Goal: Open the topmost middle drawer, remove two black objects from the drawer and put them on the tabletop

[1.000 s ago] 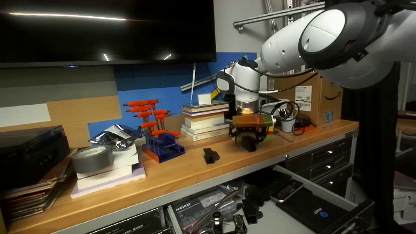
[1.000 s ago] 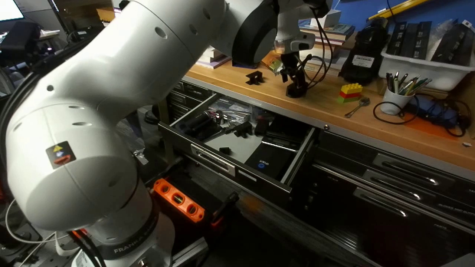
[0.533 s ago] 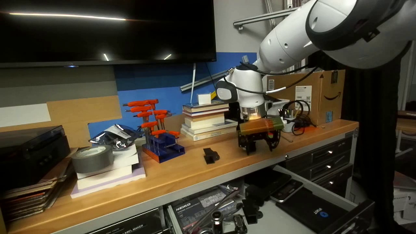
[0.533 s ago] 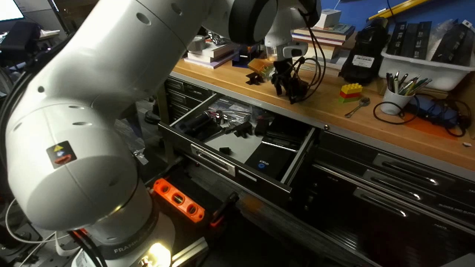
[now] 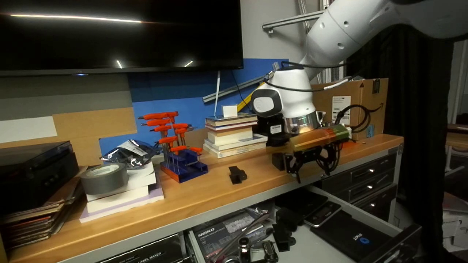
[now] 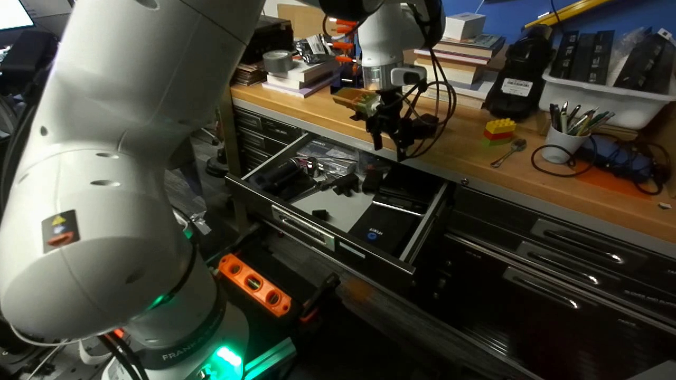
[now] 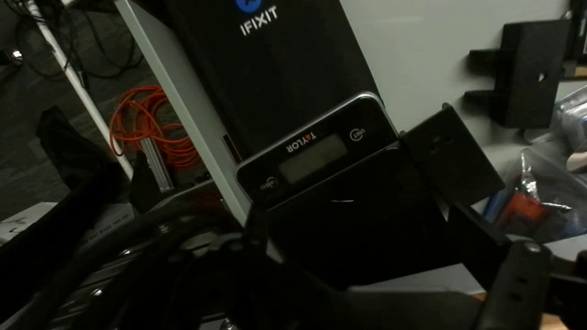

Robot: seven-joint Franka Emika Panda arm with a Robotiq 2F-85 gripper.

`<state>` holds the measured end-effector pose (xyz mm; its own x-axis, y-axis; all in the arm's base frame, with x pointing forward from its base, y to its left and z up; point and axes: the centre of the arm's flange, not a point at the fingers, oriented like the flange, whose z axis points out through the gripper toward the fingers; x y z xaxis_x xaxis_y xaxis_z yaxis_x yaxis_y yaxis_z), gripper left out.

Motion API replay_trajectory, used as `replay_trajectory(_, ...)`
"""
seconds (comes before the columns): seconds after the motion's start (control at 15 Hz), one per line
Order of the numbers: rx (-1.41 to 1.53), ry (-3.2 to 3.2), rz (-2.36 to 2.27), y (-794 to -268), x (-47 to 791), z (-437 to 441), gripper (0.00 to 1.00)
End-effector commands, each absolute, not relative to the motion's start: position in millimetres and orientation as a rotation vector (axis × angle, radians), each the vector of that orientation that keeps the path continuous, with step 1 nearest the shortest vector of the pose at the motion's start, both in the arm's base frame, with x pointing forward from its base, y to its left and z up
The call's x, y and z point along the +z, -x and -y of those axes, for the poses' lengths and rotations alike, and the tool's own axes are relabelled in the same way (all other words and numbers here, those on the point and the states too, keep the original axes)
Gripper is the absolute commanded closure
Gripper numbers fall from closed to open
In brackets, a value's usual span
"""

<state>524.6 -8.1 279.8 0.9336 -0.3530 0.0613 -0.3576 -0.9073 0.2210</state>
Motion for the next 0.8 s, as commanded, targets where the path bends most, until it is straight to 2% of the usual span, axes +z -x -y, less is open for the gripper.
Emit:
replay_trajectory(0.0, 0.000, -2.967, 0.386, -491.7, 361.0, 15.1, 0.00)
replay_trajectory(0.4, 0.102, -3.125, 0.138, -447.4, 426.8, 22.3, 0.00)
replay_trajectory(0.73, 0.108, -3.155, 0.126, -396.6, 452.1, 26.2, 0.00)
